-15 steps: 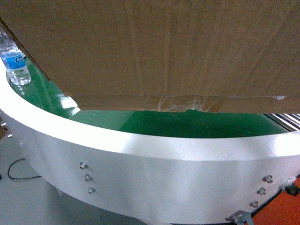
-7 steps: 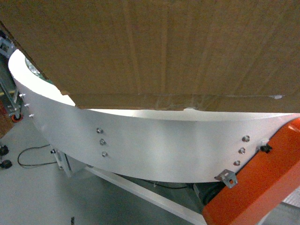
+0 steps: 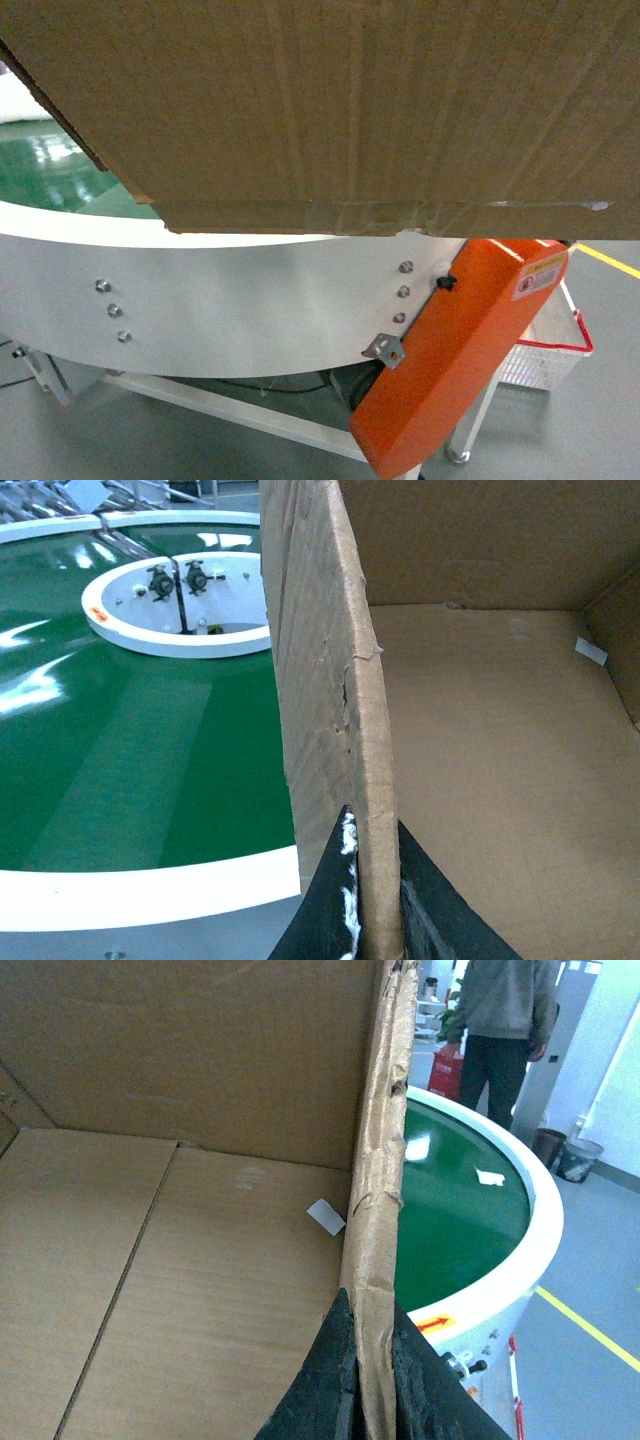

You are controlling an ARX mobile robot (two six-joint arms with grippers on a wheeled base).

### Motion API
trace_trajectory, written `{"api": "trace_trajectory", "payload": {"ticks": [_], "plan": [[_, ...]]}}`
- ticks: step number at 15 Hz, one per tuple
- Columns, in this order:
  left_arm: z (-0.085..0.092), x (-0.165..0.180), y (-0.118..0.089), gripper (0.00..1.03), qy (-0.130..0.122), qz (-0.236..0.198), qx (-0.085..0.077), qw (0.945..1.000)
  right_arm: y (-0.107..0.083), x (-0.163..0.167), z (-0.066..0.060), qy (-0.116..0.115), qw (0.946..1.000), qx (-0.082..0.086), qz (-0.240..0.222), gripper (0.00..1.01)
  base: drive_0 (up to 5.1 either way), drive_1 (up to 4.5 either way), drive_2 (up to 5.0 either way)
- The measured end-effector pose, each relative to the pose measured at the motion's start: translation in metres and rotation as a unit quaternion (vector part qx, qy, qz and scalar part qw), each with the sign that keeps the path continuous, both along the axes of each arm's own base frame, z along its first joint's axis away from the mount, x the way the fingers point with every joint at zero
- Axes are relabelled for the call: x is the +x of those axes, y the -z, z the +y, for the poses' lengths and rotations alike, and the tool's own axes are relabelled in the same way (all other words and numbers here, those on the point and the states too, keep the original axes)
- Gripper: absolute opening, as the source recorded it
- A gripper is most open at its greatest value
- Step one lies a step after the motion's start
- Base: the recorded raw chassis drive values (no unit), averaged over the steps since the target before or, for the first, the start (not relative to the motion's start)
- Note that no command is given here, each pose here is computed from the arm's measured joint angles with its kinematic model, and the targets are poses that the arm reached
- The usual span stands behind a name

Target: Sort boxes to right shelf from conveyor

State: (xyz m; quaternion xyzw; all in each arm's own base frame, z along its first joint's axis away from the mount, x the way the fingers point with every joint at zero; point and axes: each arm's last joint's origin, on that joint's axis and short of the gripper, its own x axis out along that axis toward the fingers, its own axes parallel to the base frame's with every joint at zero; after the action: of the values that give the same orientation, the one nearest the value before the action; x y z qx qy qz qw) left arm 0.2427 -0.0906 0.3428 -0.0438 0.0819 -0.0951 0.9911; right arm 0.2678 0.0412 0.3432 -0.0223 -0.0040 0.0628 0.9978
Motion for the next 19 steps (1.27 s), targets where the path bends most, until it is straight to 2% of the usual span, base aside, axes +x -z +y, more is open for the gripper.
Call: {"api": "trace_trajectory", "payload": {"ticks": [6, 19], "plan": [[0.0, 0.0, 0.0, 0.02, 0.0, 0.0, 0.0, 1.0, 0.0002, 0.0002, 0.0, 0.0, 1.0, 0.0, 0.0, 0.03, 0.0, 0.0, 0.0], [0.0, 0.0001, 0.0001, 0.02, 0.0, 0.0, 0.0, 1.0, 0.0001, 0.0002, 0.0, 0.0, 1.0, 0.0, 0.0, 0.03, -1.7, -1.67, -1.7]]}}
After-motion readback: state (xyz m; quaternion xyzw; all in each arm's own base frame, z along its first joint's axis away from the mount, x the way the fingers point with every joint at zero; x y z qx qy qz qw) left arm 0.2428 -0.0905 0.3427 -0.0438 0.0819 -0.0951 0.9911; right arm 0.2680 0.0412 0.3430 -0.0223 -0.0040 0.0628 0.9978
